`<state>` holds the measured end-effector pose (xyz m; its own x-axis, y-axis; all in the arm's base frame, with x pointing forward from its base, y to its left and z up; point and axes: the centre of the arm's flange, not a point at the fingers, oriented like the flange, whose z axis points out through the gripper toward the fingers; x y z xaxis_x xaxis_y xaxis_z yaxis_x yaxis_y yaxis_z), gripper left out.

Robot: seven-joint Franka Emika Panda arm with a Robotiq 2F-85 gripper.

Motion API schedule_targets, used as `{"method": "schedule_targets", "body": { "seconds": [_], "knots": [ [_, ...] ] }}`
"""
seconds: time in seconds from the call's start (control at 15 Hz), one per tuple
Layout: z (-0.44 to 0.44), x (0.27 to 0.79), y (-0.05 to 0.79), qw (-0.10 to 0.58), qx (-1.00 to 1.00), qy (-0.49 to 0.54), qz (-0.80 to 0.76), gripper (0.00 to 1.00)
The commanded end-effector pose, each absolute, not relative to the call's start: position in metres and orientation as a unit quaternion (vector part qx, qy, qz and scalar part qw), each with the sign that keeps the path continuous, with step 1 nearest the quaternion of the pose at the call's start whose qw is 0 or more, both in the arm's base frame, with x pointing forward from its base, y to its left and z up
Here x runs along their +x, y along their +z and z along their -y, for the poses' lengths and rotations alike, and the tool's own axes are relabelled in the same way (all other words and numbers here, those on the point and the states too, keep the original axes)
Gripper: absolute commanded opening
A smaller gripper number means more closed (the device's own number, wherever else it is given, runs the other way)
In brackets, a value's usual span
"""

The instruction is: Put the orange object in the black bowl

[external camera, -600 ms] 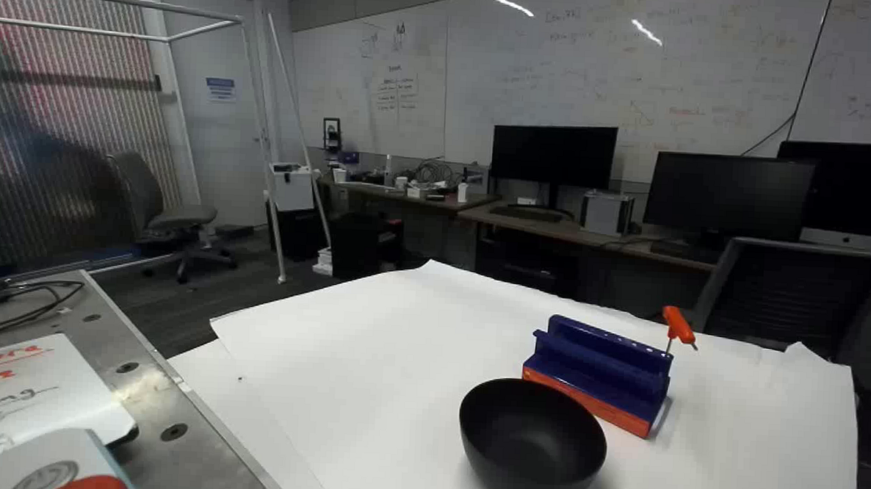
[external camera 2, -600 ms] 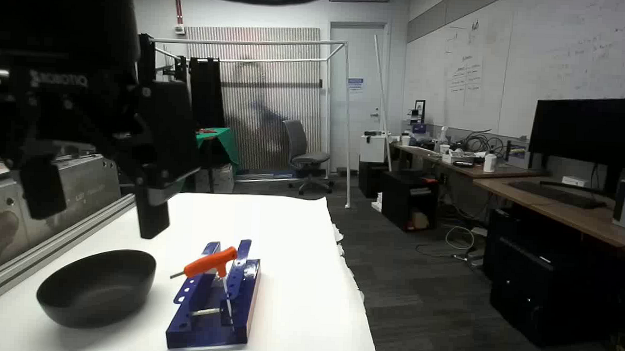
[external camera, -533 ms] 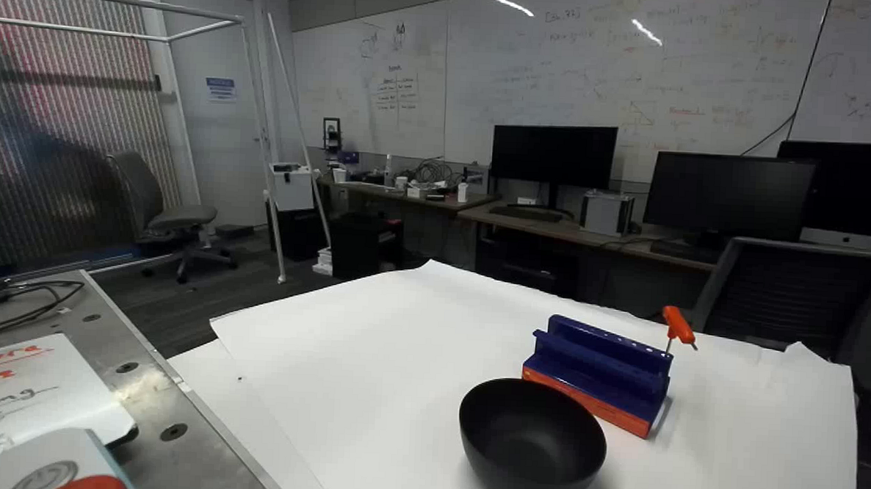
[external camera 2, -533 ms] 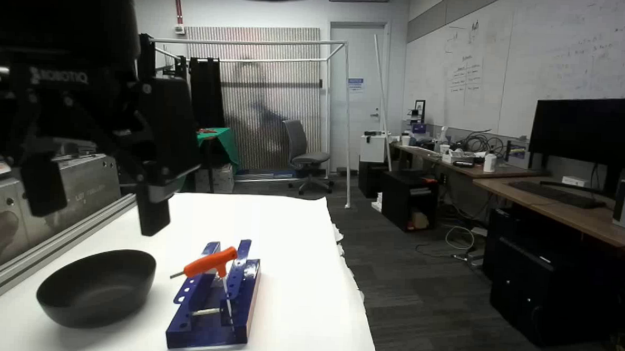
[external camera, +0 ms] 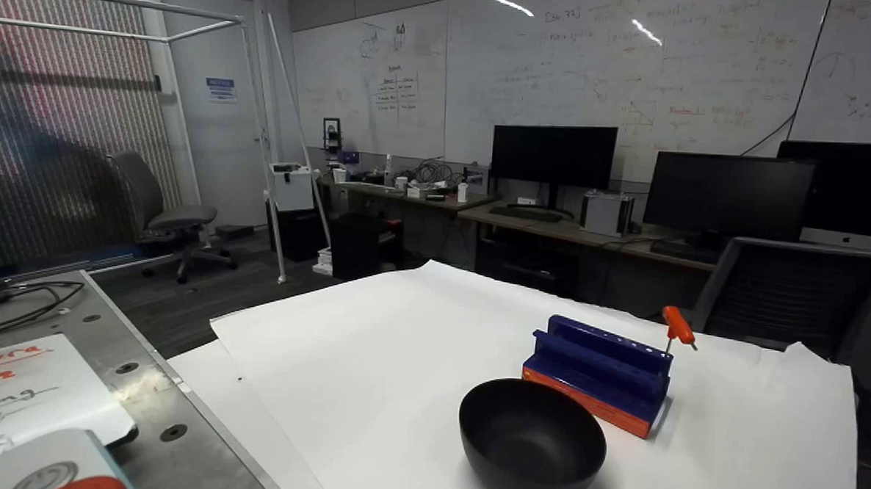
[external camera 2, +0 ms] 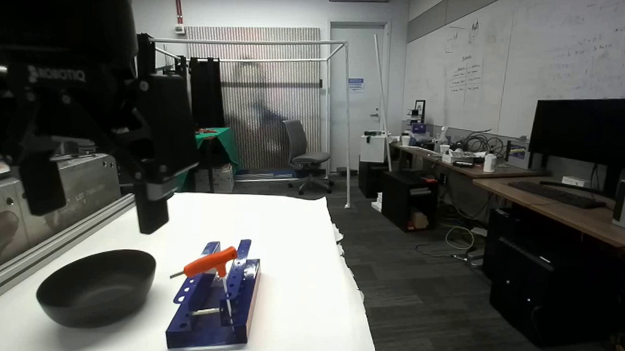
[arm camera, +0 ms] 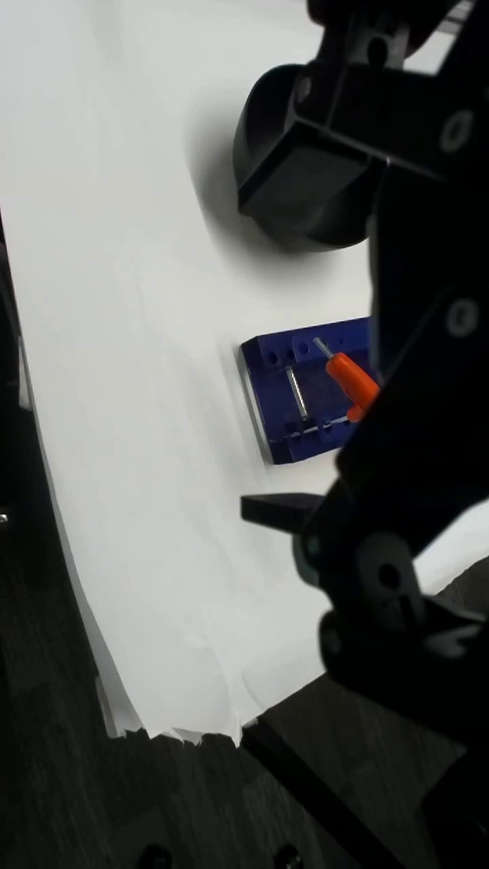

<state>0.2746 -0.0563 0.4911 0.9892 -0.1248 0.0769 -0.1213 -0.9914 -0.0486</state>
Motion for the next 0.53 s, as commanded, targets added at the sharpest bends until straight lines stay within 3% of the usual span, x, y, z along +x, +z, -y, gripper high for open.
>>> {"method": "schedule_targets", "body": {
  "seconds": [0.0, 0.47],
  "knots": [
    [0.04, 0.319, 0.495, -0.006, -0.997, -0.034, -0.068, 1.0],
    [0.002, 0.423, 0.456, -0.082, -0.98, -0.042, -0.178, 1.0]
  ]
}}
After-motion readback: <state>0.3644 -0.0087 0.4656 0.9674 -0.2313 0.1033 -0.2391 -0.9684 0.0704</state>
